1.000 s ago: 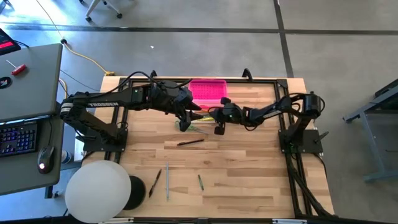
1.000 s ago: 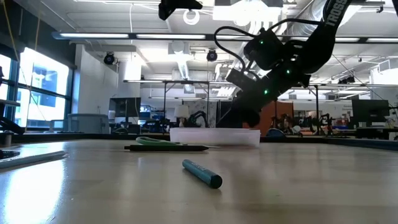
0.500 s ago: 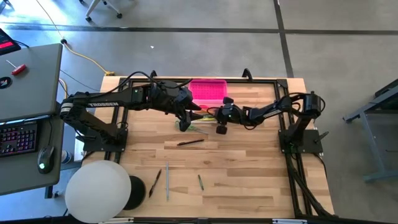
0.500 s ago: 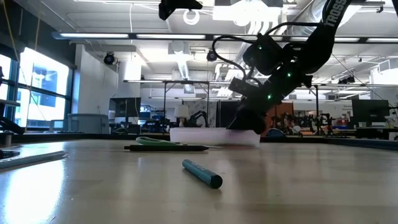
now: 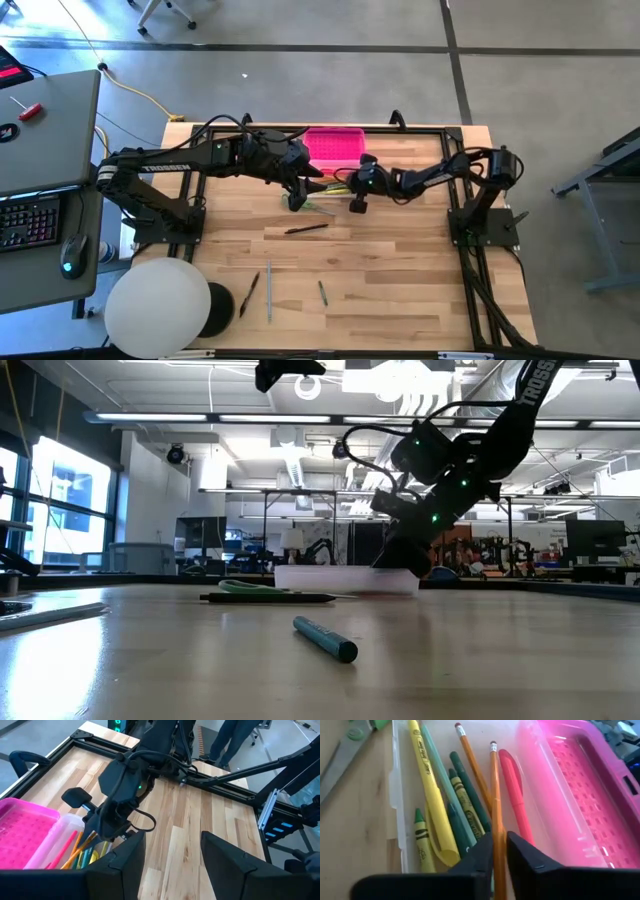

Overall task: Pick & place school supplies into a supply box
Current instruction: Adjust the yellow pencil into the supply box, then put the top black pen into the supply box

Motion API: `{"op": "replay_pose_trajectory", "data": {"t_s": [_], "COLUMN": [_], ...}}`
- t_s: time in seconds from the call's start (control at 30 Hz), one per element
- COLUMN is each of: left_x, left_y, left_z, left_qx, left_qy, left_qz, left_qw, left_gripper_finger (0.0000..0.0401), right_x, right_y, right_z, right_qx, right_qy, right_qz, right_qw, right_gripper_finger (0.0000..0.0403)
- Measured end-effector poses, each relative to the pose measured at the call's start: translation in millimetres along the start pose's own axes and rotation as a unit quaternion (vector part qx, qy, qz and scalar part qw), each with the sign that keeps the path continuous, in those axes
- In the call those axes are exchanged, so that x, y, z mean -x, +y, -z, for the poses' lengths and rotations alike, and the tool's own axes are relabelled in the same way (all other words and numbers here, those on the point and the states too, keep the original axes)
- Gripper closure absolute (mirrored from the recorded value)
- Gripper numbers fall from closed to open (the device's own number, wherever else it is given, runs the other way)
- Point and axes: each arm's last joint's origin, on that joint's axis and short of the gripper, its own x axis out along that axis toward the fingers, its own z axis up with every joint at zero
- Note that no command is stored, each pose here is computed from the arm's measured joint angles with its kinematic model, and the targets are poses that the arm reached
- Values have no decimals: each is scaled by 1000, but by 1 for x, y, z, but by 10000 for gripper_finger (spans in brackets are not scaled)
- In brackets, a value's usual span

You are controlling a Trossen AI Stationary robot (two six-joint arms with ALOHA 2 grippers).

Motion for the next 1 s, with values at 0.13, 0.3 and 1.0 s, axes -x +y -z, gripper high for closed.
{"op": "replay_pose_trajectory", "data": {"t_s": [0.13, 0.3, 1.0], "left_x": [0, 0, 0], "left_y": [0, 0, 0], "left_z": [0, 0, 0], "left_qx": [0, 0, 0], "left_qy": [0, 0, 0], "left_qz": [0, 0, 0], "left_qw": [1000, 1000, 1000], "left_gripper_finger": [178, 178, 178], "right_x": [-1, -1, 0], "right_y": [-2, -3, 2], "right_z": [-2, -15, -26], "right_qx": [-3, -2, -30], "right_qy": [-11, -31, -41], "right_qz": [-26, -27, -11], "right_qw": [1000, 999, 999], "right_gripper_finger": [392, 383, 314]}}
